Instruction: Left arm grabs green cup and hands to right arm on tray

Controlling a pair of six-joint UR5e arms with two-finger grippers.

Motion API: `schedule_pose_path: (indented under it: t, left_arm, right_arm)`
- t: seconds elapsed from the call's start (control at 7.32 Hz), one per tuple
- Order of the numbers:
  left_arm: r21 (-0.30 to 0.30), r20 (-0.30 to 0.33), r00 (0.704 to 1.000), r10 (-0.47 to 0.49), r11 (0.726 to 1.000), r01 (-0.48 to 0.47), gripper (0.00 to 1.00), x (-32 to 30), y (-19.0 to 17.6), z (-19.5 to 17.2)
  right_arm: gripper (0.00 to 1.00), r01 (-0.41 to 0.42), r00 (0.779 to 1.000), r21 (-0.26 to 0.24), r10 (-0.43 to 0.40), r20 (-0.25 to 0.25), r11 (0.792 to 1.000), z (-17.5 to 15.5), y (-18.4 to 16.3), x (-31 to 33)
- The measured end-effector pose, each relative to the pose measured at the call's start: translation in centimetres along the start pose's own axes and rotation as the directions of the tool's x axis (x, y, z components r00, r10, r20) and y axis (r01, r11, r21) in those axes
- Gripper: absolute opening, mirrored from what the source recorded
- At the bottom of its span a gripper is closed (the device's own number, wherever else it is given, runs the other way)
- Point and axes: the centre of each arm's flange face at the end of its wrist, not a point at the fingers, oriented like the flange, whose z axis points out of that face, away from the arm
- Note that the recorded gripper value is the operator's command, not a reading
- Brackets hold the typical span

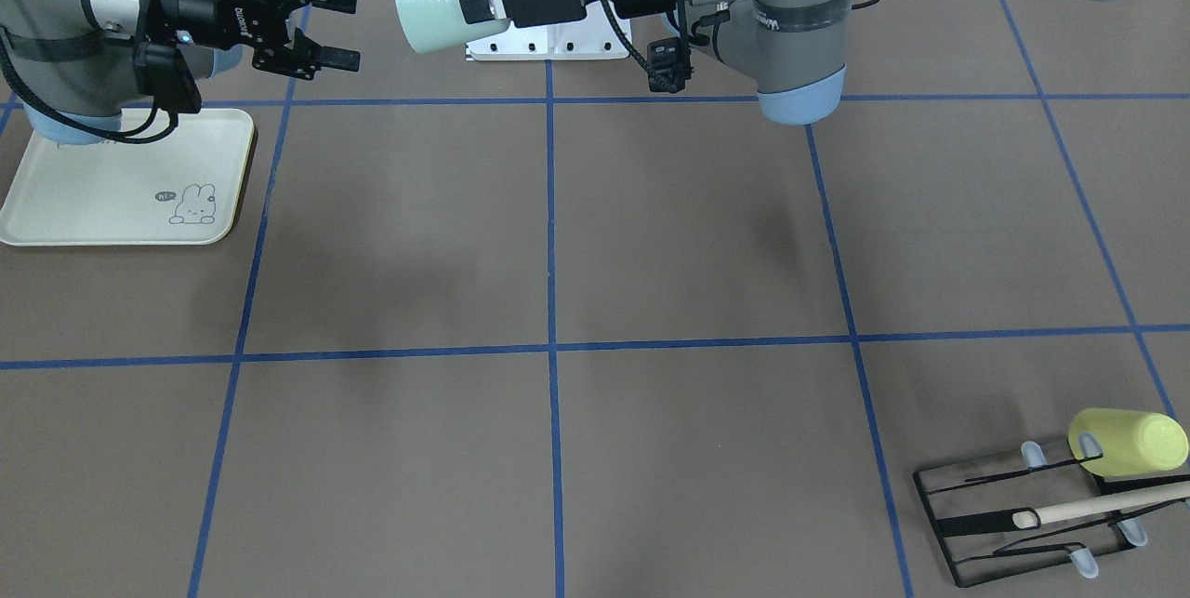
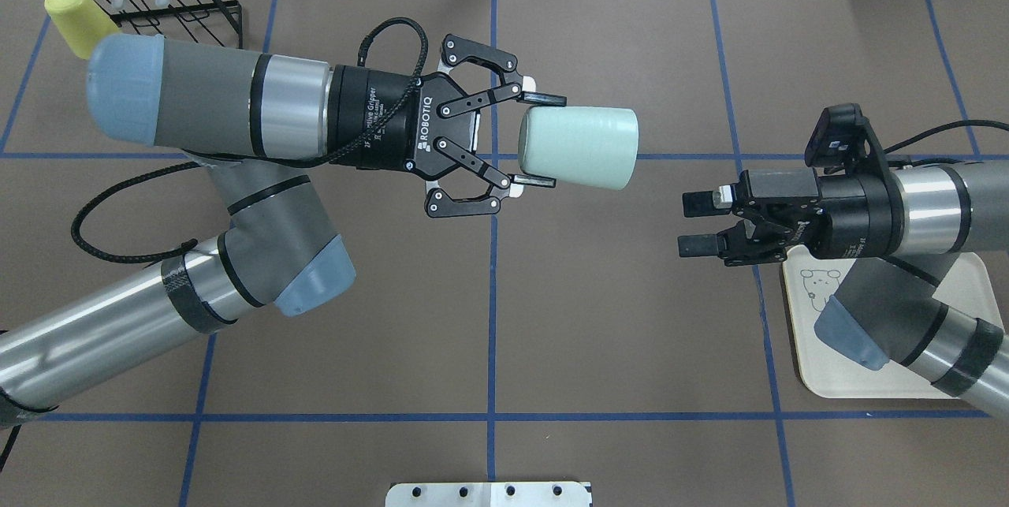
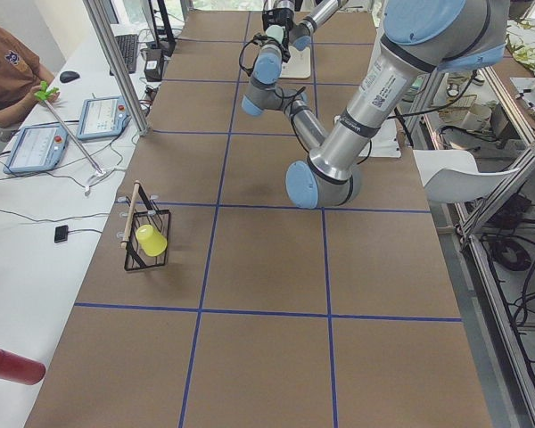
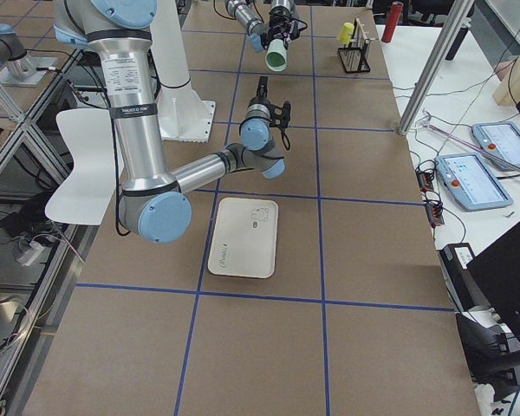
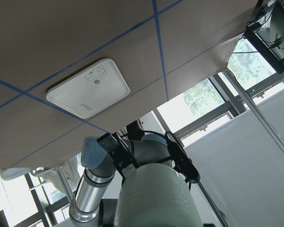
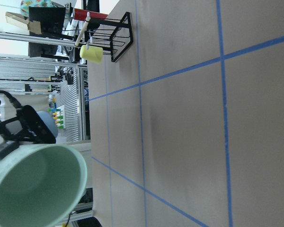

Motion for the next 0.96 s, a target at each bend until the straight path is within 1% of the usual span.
schedule_pose_path:
  t: [0.14, 0.27, 0.55, 0.68, 0.96]
  left_arm:
    - [-0.011, -0.012, 1.0, -0.013, 1.0, 0.012, 0.0, -0.2, 0.1, 0.1]
    - [-0.017, -0.024, 0.999, -0.021, 1.0, 0.021, 0.0, -0.5, 0.1, 0.4]
    - [-0.025, -0.036, 0.999, -0.033, 0.999, 0.032, 0.0, -1.0, 0.2, 1.0]
    - [-0.029, -0.035, 0.999, -0.039, 0.999, 0.038, 0.0, -1.2, 0.4, 1.2]
    - [-0.047, -0.038, 0.997, -0.063, 0.997, 0.061, 0.0, -2.0, 1.0, 2.4]
  right_arm:
    - [0.99, -0.026, 0.998, -0.003, 0.027, 0.05, 1.0, 0.8, 0.2, -0.1]
    - [0.99, -0.054, 0.995, -0.002, 0.054, 0.088, 0.999, 1.5, 0.1, -0.5]
    - [0.99, -0.091, 0.985, 0.016, 0.087, 0.15, 0.996, 2.1, -0.1, -1.2]
    - [0.99, -0.098, 0.981, 0.022, 0.093, 0.168, 0.995, 2.4, -0.2, -1.4]
    - [0.97, -0.105, 0.979, 0.028, 0.098, 0.181, 0.994, 2.7, -0.3, -1.5]
